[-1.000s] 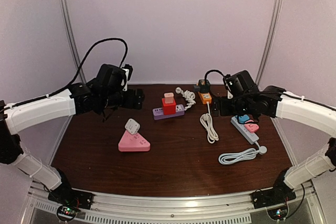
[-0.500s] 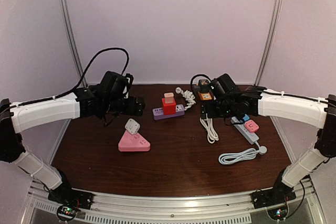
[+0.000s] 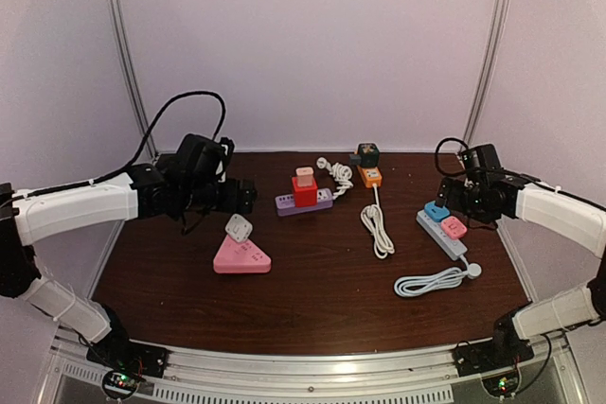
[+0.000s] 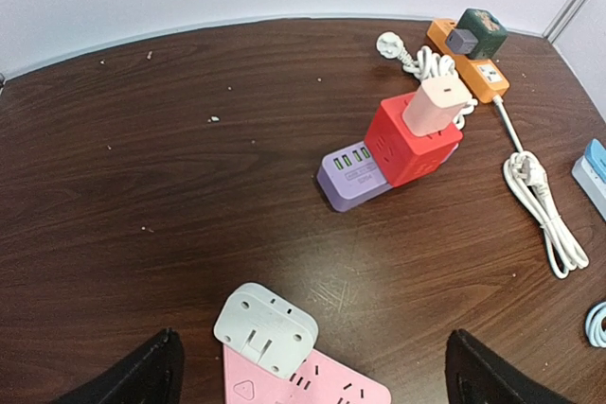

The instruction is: Pull the plug off the socket

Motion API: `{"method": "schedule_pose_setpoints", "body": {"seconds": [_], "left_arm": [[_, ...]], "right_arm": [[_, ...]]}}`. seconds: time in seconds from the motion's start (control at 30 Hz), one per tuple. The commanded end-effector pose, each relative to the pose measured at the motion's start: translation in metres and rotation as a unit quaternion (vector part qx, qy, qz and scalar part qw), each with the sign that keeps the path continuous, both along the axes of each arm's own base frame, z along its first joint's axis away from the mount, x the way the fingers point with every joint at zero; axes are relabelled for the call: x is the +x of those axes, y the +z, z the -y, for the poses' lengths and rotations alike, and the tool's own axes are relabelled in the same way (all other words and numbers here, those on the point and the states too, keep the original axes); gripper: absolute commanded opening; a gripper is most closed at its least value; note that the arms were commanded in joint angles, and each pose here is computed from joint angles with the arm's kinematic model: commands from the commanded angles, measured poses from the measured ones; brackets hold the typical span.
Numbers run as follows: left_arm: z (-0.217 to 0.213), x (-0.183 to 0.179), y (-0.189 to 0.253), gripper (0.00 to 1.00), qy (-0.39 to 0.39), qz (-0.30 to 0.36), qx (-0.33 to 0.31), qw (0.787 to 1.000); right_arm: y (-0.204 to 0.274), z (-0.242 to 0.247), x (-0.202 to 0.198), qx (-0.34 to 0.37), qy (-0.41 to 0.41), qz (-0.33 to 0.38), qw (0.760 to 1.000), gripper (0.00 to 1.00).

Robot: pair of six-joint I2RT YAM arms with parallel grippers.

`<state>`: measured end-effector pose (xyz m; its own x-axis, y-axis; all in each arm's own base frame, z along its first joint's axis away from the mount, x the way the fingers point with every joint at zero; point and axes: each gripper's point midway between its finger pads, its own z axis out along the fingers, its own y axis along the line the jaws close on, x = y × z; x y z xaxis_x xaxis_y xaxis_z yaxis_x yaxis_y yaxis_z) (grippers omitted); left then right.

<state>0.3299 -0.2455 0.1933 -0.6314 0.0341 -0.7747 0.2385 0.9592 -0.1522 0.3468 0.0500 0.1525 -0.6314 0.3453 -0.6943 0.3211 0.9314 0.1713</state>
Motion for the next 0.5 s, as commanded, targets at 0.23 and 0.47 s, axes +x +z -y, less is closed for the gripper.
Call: {"method": "schedule_pose_setpoints", "body": {"seconds": [0.23, 0.47], "left_arm": [[0.003, 0.006, 0.011, 0.98, 0.01, 0.011, -0.03, 0.999], [0.0, 0.006, 0.014, 0.98, 0.015, 0.011, -0.027, 0.999]], "right_arm": [[-0.045, 0.032, 0.019, 0.174, -0.008, 0.012, 0.985, 1.0], [-0.065, 0.042, 0.019, 0.223, -0.007, 0.012, 0.975, 1.0]]}}
